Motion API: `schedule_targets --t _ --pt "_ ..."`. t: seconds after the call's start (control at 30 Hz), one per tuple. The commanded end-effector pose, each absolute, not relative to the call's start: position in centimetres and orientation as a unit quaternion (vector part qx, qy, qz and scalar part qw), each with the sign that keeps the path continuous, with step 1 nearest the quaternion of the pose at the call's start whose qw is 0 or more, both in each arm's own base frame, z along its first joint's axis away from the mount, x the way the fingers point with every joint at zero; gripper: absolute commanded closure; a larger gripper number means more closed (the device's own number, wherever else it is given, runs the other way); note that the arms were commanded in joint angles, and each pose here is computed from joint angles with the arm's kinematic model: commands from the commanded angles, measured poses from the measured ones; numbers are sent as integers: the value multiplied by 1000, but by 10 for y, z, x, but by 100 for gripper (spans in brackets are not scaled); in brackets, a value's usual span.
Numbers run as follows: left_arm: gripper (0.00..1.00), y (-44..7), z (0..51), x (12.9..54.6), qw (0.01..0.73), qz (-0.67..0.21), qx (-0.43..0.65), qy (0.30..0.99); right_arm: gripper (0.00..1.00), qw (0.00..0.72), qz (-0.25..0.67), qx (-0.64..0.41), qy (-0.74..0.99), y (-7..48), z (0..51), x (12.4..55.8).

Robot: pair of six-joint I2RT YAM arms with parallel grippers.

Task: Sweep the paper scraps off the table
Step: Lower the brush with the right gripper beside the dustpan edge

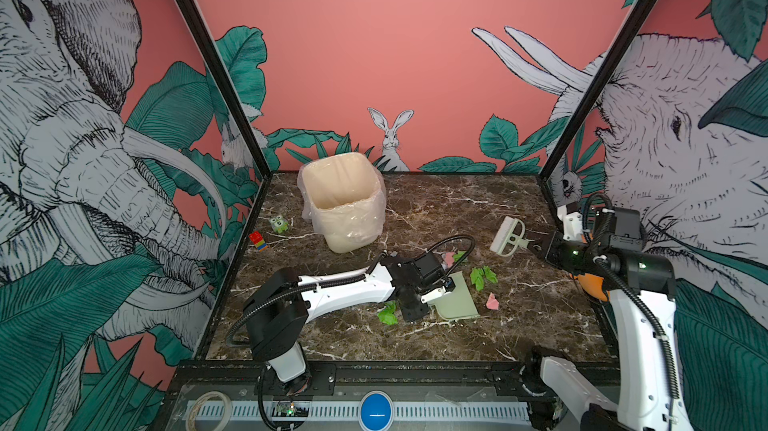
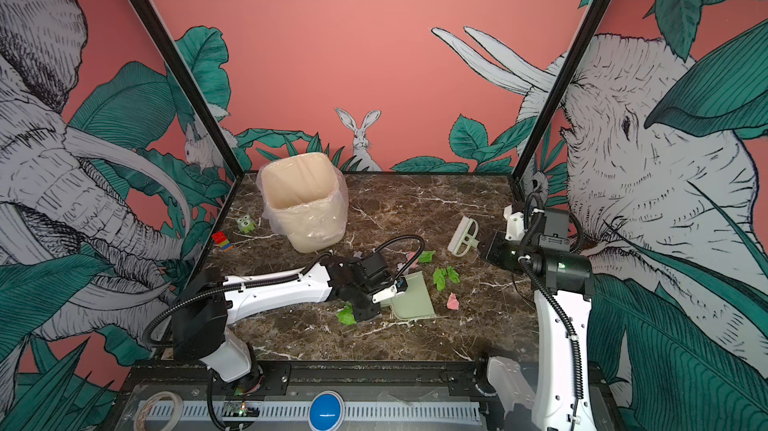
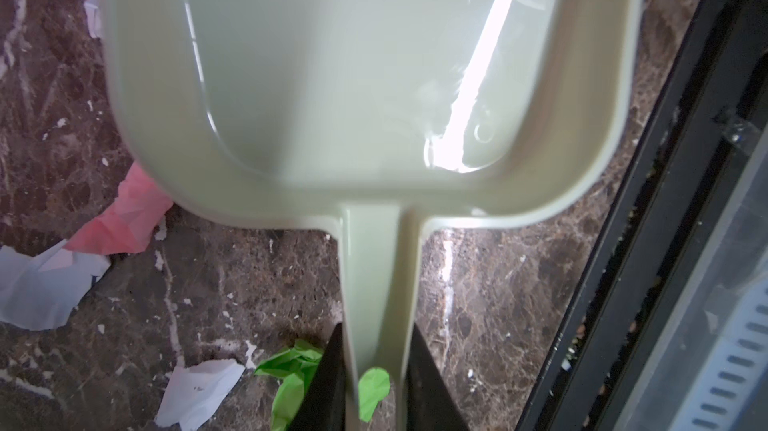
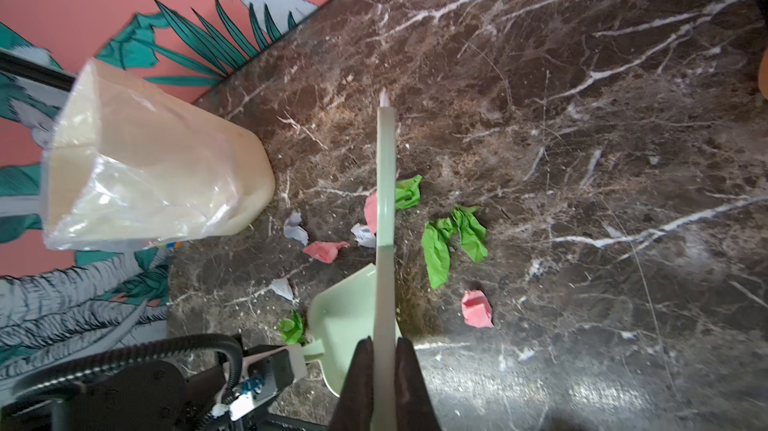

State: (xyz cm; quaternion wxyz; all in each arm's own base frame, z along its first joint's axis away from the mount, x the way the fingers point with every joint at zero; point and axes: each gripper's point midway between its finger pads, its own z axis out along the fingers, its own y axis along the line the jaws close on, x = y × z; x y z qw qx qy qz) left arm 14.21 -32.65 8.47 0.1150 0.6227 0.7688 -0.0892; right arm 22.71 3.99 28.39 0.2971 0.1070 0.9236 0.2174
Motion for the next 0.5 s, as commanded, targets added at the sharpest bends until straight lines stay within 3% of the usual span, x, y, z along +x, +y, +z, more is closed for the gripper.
schedule_targets --t 0.0,0.3,0.47 --pt "91 -310 97 131 88 -83 636 762 100 253 148 72 953 36 274 207" --pt "92 -305 96 131 73 -69 646 757 100 161 -17 -2 987 30 240 193" --pt "93 -308 97 130 66 -63 648 756 100 128 -59 -17 990 32 224 188"
